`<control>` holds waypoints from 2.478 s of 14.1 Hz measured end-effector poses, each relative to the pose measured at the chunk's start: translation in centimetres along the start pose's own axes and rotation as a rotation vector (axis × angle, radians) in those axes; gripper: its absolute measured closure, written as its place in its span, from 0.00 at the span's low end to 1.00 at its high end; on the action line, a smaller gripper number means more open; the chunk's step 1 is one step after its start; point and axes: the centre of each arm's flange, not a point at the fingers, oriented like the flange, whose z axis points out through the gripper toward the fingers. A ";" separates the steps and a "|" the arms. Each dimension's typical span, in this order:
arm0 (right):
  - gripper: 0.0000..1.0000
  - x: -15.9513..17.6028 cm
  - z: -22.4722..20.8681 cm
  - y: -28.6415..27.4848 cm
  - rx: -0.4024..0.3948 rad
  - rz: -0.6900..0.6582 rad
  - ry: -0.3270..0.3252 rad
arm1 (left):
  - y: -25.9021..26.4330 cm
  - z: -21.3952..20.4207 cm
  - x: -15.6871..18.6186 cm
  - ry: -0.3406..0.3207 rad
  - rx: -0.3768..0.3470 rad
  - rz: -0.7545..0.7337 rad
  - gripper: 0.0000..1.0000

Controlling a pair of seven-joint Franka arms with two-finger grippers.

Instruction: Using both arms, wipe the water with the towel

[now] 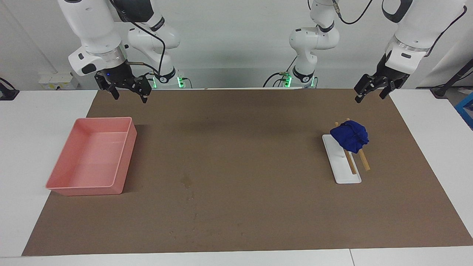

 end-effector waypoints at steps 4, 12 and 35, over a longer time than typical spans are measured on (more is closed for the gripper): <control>0.00 0.0 0.0 0.0 0.000 0.000 0.000 | -1.4 0.3 -0.2 -0.036 0.006 -0.032 0.00; 0.00 0.0 0.0 0.0 0.000 0.000 0.000 | -3.1 5.4 -0.7 0.055 0.007 -0.058 0.00; 0.00 0.0 0.0 0.0 0.000 0.000 0.000 | -6.9 21.2 0.1 0.109 0.026 -0.295 0.24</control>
